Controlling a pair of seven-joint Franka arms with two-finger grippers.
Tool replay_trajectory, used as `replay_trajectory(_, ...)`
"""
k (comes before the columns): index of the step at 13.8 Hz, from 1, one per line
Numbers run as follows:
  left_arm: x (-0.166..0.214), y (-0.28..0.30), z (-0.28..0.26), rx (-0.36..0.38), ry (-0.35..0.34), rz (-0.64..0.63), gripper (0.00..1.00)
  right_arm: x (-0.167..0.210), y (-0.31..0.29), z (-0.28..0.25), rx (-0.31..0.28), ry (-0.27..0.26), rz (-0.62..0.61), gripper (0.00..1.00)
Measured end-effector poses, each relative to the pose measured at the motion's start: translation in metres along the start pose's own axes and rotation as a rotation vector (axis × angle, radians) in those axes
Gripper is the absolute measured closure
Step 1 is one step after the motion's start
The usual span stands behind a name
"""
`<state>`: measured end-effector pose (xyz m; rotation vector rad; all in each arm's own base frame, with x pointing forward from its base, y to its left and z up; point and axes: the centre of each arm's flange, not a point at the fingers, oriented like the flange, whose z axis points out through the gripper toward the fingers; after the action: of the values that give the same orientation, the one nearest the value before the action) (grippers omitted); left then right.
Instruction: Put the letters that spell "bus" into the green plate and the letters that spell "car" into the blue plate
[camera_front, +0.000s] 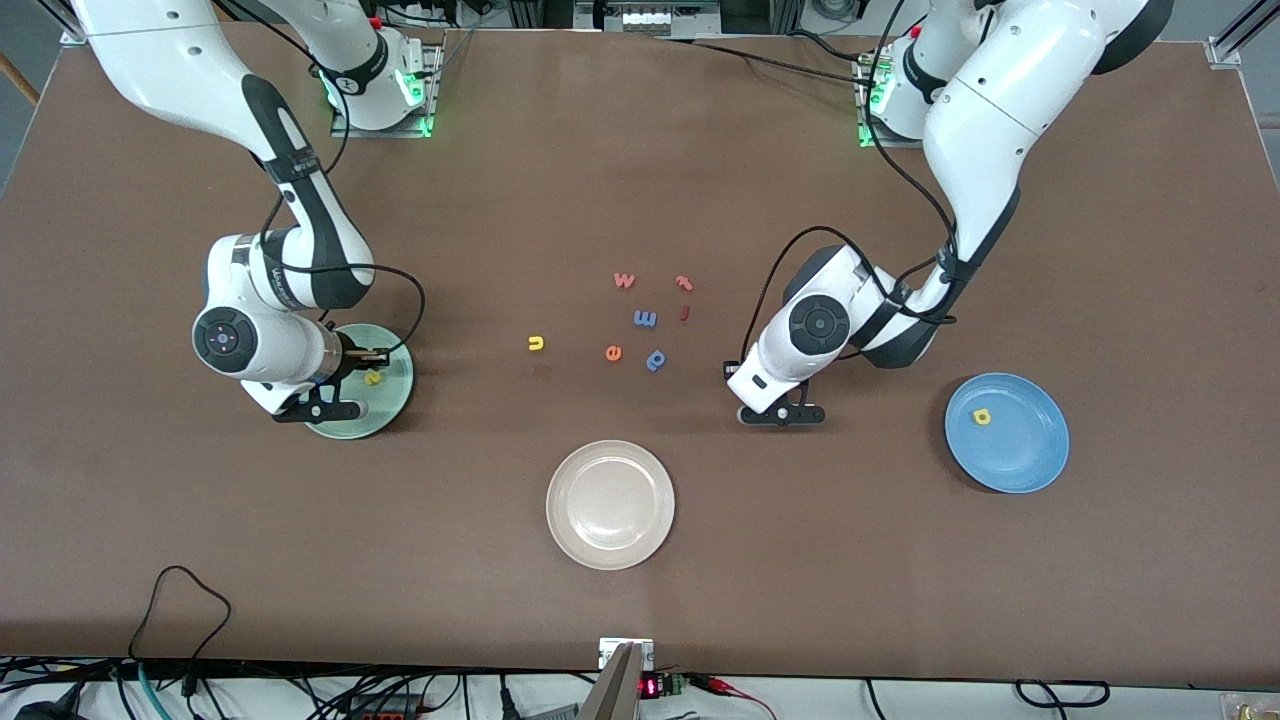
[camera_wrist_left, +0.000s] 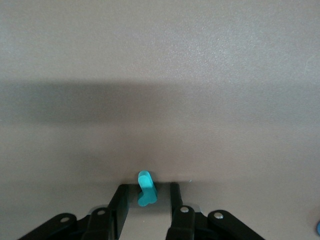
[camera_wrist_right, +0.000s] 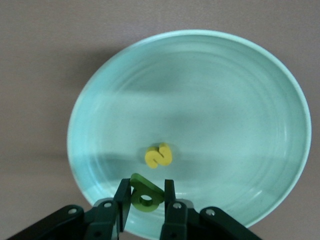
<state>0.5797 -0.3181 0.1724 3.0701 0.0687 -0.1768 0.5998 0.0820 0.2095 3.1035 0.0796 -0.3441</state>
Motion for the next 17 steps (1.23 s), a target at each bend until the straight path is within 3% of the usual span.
replay_trajectory(2,0.002,-0.002,-0.001,0.001,0.003,-0.002,0.79,0.004,0.011,0.004,-0.013,0.021,0.006,0.69)
replay_trajectory(4,0.006,-0.010,-0.005,0.022,-0.013,0.001,0.83,0.006,0.018,0.007,-0.012,0.027,0.021,0.64)
replay_trajectory(7,0.024,-0.035,-0.042,0.093,-0.056,-0.012,0.83,0.006,0.005,0.003,-0.009,0.027,0.020,0.39)
replay_trajectory(8,0.032,-0.048,-0.065,0.129,-0.073,-0.009,0.83,0.004,-0.011,0.002,-0.008,0.025,0.004,0.26)
replay_trajectory(9,0.041,-0.070,-0.089,0.174,-0.090,0.009,0.83,0.002,-0.034,0.001,-0.008,0.027,-0.012,0.15)
replay_trajectory(11,0.062,-0.138,-0.125,0.247,-0.131,0.069,0.83,-0.008,-0.089,0.002,-0.003,0.026,-0.020,0.01)
replay_trajectory(13,0.085,-0.233,-0.141,0.257,-0.153,0.133,0.83,-0.024,-0.148,0.005,0.026,0.018,0.002,0.09)
replay_trajectory(14,0.091,-0.275,-0.142,0.244,-0.162,0.155,0.83,-0.032,-0.170,0.006,0.040,0.014,0.017,0.25)
replay_trajectory(15,0.096,-0.305,-0.141,0.224,-0.152,0.173,0.83,-0.038,-0.187,0.007,0.055,0.011,0.035,0.31)
replay_trajectory(17,0.101,-0.332,-0.128,0.195,-0.136,0.203,0.83,-0.046,-0.212,0.008,0.069,0.022,0.059,0.31)
